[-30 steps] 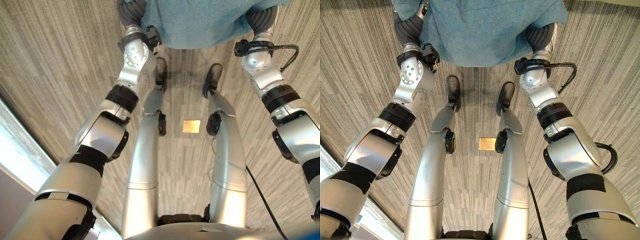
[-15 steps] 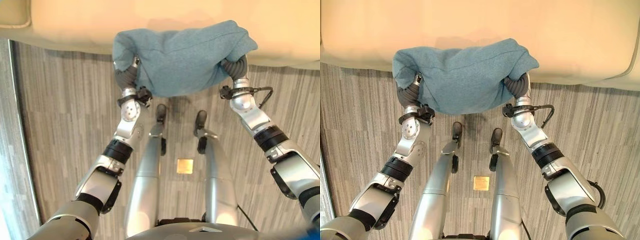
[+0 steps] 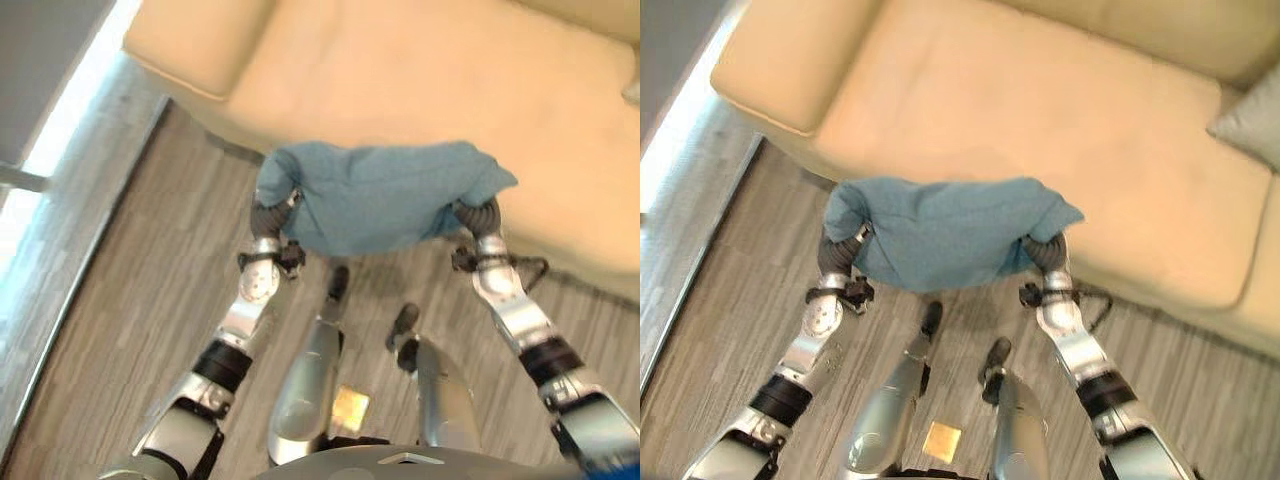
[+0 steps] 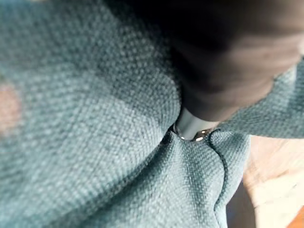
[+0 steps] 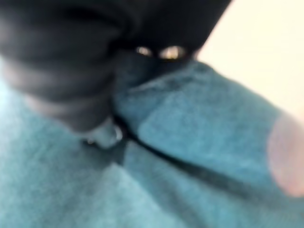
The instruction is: Pick up all the scattered cushions and arrange them neatly on the sofa.
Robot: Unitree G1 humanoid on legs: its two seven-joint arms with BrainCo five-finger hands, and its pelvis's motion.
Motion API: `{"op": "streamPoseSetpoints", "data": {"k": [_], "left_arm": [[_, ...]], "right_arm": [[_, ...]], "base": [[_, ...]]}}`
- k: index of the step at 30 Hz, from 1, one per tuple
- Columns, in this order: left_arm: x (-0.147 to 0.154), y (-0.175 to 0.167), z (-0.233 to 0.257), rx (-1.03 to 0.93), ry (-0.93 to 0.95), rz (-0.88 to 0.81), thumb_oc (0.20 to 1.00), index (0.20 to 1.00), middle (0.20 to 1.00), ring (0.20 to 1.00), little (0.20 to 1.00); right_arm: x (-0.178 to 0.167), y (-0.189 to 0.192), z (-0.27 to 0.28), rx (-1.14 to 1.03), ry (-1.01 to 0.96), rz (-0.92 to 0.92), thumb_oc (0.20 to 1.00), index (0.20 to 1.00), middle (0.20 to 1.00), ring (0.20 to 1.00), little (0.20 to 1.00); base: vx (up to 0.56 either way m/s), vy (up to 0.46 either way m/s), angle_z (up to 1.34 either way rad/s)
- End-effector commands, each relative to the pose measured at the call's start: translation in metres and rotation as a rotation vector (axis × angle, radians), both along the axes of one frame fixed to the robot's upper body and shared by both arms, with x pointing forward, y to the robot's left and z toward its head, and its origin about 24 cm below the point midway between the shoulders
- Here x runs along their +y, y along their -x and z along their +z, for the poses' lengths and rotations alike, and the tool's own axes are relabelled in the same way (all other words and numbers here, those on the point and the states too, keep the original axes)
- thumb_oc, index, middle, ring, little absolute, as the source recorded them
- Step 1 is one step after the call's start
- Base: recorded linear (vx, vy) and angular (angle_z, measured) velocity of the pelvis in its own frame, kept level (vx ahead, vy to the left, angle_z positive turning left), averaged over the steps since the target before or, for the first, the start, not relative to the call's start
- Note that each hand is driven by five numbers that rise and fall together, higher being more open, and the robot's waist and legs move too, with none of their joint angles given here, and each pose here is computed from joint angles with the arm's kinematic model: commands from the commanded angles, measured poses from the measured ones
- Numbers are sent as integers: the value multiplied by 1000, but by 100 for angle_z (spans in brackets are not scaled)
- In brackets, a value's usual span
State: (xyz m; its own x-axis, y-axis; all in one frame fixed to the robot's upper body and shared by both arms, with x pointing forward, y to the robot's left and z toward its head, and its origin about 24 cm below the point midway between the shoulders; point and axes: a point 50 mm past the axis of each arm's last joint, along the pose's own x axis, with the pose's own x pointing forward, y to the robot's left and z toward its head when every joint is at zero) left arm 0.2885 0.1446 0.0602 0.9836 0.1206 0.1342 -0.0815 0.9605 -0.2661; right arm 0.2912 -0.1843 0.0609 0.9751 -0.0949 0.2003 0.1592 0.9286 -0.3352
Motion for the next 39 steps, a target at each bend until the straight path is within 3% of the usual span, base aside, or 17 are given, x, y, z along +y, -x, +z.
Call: {"op": "streamPoseSetpoints", "data": {"k": [1, 10, 18, 29, 39], "left_arm": [[-38, -1, 36, -208, -70, -234, 200, 200, 200, 200, 200], [-15, 13, 12, -101, -132, -210, 200, 200, 200, 200, 200], [-29, 5, 25, -157, -178, -237, 200, 200, 200, 200, 200], [-41, 5, 18, -125, -146, -264, 200, 200, 200, 200, 200], [-44, 3, 20, -118, -142, -269, 200, 200, 200, 200, 200]], "right_arm": [[27, -4, 40, -204, -25, 149, 200, 200, 200, 200, 200], [29, -6, 40, -188, -48, 153, 200, 200, 200, 200, 200], [26, -11, 47, -202, -54, 154, 200, 200, 200, 200, 200], [-8, 7, 32, -153, -65, 68, 200, 200, 200, 200, 200], [-9, 1, 40, -177, -52, 48, 200, 200, 200, 200, 200]], "base": [[343, 116, 24], [209, 245, -14], [266, 52, 6], [271, -94, 65], [148, 5, -25]]}}
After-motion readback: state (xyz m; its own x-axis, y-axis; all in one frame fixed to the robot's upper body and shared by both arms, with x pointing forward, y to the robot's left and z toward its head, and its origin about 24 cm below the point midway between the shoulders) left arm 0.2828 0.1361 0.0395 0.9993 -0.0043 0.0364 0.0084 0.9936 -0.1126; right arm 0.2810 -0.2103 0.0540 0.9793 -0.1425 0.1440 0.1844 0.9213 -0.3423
